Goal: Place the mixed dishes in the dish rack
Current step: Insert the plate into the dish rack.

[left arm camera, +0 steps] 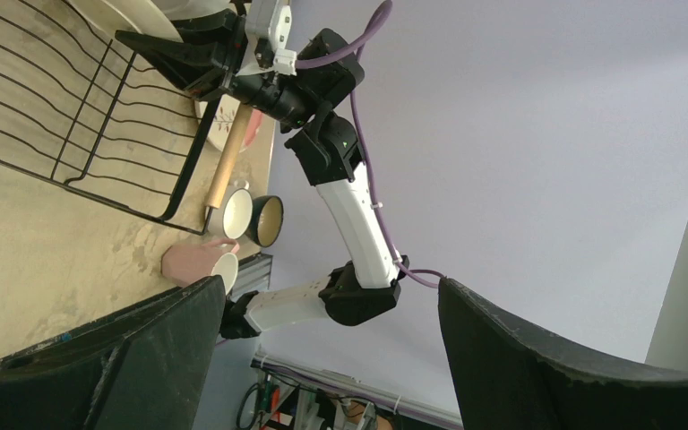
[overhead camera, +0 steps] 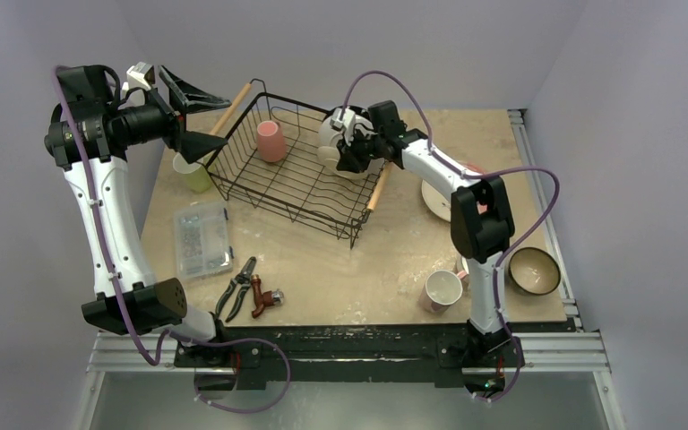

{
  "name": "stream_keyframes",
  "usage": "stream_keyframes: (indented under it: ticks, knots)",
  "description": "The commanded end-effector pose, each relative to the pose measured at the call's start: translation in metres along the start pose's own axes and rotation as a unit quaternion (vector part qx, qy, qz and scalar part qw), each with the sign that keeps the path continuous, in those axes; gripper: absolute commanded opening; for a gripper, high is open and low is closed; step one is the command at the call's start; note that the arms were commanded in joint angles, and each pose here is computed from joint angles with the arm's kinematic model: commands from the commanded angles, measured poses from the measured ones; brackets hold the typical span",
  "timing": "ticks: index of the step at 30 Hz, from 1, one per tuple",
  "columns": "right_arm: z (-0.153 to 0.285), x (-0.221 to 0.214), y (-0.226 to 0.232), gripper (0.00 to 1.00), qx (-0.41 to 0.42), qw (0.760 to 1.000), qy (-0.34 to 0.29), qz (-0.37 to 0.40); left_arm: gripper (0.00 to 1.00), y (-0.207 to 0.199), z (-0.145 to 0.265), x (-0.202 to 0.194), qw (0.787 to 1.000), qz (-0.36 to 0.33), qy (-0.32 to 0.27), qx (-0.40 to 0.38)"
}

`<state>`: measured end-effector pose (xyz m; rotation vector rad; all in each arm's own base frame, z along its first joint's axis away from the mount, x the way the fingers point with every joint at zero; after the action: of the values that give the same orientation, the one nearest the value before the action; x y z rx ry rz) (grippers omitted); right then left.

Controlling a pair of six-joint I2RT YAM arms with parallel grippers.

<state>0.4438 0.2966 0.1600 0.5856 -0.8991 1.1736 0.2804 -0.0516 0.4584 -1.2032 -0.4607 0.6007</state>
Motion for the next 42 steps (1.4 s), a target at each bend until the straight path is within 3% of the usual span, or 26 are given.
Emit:
stream_keyframes:
  ticks: [1,6,19,32,42]
  knots:
    - [-0.006,0.001,-0.006,0.17,-0.018,1.000,-0.001,-0.012,0.88,-0.014,0.009,-0.006,0.999,-0.038,-0.006,-0.023]
    - [-0.004,0.006,-0.014,0.34,-0.042,0.999,-0.001,-0.017,0.88,-0.015,0.009,-0.005,0.999,-0.038,-0.007,-0.024]
    - [0.013,0.027,-0.033,0.50,-0.112,0.993,0.004,-0.030,0.88,-0.016,0.010,-0.003,0.999,-0.040,-0.005,-0.027]
    - [0.036,0.043,-0.054,0.54,-0.198,0.979,0.018,-0.041,0.88,-0.013,0.011,-0.008,0.999,-0.042,0.002,-0.030]
    - [0.063,0.055,-0.063,0.49,-0.266,0.963,0.026,-0.043,0.88,-0.012,0.014,-0.015,0.999,-0.044,0.002,-0.027]
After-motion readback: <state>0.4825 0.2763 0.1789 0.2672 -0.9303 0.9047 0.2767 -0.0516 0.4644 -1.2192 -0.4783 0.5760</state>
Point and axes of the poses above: each gripper's point midway between its finger pads, its own z axis back along the fingers, its own y axis along the line the jaws close on, x = y × z, the point moved 4 cm from there along z, back along the fingers, and after that the axes turned 4 degrees about z, right-handed, at the moved point
